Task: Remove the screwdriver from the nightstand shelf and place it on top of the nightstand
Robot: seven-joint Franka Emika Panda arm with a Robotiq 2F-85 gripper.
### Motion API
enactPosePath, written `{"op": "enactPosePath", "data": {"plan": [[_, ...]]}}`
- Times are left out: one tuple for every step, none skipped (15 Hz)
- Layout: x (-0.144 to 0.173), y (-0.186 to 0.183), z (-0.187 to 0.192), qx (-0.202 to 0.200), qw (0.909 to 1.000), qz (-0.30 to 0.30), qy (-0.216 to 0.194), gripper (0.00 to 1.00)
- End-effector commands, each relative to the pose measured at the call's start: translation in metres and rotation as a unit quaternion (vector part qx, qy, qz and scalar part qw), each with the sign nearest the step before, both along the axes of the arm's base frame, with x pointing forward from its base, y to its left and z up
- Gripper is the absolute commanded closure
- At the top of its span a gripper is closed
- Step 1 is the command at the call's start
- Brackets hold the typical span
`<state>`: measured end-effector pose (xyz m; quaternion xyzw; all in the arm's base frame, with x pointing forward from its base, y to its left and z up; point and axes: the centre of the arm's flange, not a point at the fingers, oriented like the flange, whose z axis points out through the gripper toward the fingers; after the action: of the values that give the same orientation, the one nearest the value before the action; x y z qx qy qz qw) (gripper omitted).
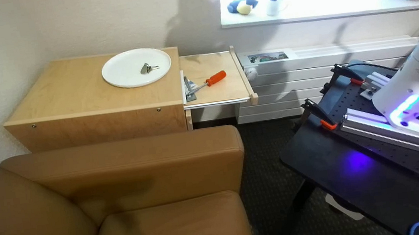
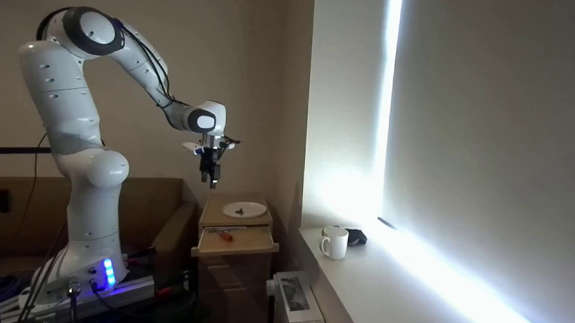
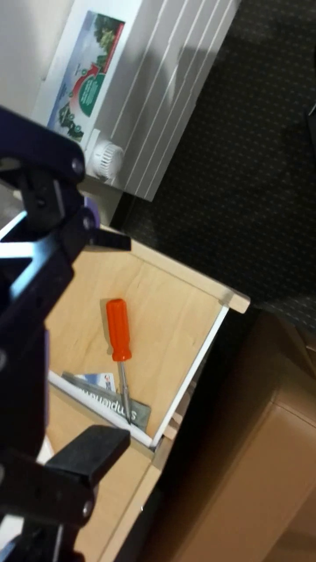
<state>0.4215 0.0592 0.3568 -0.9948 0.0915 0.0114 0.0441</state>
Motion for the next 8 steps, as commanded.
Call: {"op": "enactPosePath", "data": {"plan": [[-0.003,0.004,-0.052,0.018,0.9947,-0.098,0.027,0.0],[0.0,-0.007,-0.034,0.005,0.9982,-0.056,0.019,0.0],[-0.002,-0.005,-0.045,0.007,0.9968,-0.073,0.03,0.0],[-0.002,-0.002,-0.05,0.007,0.996,-0.082,0.036,0.0],[-0.002,-0.001,-0.051,0.007,0.9956,-0.086,0.037,0.0],[0.003,0.002,-0.057,-0.006,0.9941,-0.099,0.044,0.0],[0.013,0.011,-0.068,-0.01,0.9858,-0.161,0.048,0.0],[0.022,0.018,-0.078,-0.001,0.9808,-0.188,0.052,0.0]]}}
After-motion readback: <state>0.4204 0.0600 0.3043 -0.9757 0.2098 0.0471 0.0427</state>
